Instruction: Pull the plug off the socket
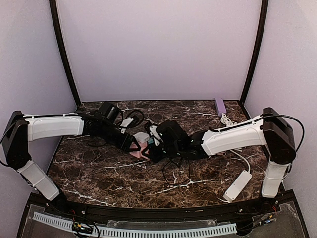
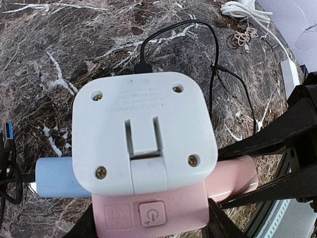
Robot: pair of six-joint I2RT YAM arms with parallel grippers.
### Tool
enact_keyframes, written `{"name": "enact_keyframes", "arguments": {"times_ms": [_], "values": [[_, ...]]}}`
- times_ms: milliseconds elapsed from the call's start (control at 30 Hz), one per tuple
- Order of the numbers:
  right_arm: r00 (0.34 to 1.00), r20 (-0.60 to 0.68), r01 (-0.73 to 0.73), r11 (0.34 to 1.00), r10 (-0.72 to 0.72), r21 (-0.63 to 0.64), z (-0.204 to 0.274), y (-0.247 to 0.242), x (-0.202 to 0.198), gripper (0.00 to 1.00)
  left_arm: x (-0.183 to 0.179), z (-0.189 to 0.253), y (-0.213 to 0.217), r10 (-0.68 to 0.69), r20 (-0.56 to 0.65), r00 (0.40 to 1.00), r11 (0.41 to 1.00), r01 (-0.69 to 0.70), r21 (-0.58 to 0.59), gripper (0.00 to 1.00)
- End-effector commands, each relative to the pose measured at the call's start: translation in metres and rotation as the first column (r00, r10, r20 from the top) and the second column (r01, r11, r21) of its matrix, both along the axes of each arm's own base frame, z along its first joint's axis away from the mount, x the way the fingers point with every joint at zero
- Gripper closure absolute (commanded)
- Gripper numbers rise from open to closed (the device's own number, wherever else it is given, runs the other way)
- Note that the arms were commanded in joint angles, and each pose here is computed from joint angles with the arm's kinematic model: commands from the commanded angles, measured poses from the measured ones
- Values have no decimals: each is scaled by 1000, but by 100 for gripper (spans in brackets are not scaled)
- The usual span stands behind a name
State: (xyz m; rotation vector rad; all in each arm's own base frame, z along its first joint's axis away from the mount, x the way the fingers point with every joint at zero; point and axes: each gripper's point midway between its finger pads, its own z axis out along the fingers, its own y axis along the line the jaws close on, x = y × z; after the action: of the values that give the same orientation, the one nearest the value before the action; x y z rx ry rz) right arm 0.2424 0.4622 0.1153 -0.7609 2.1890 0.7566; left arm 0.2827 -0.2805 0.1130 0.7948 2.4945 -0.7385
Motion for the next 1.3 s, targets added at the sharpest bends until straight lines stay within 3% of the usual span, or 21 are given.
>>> {"name": "enact_keyframes", "arguments": {"times_ms": [0,300,900,1267], "values": [[999,-21,26,998,-25,53,18,16,-1,100,20,13,15,74,104,992,996,-80,49,90],[995,-75,72,997,-71,13,8,17,3,100,21,13,18,79,108,991,994,-86,64,90],[992,-61,107,994,-109,-34,5,12,10,100,21,12,17,76,102,992,994,-83,68,91],[983,108,-154,987,149,41,39,29,-10,100,3,27,-5,-69,83,994,997,72,-39,92]]}}
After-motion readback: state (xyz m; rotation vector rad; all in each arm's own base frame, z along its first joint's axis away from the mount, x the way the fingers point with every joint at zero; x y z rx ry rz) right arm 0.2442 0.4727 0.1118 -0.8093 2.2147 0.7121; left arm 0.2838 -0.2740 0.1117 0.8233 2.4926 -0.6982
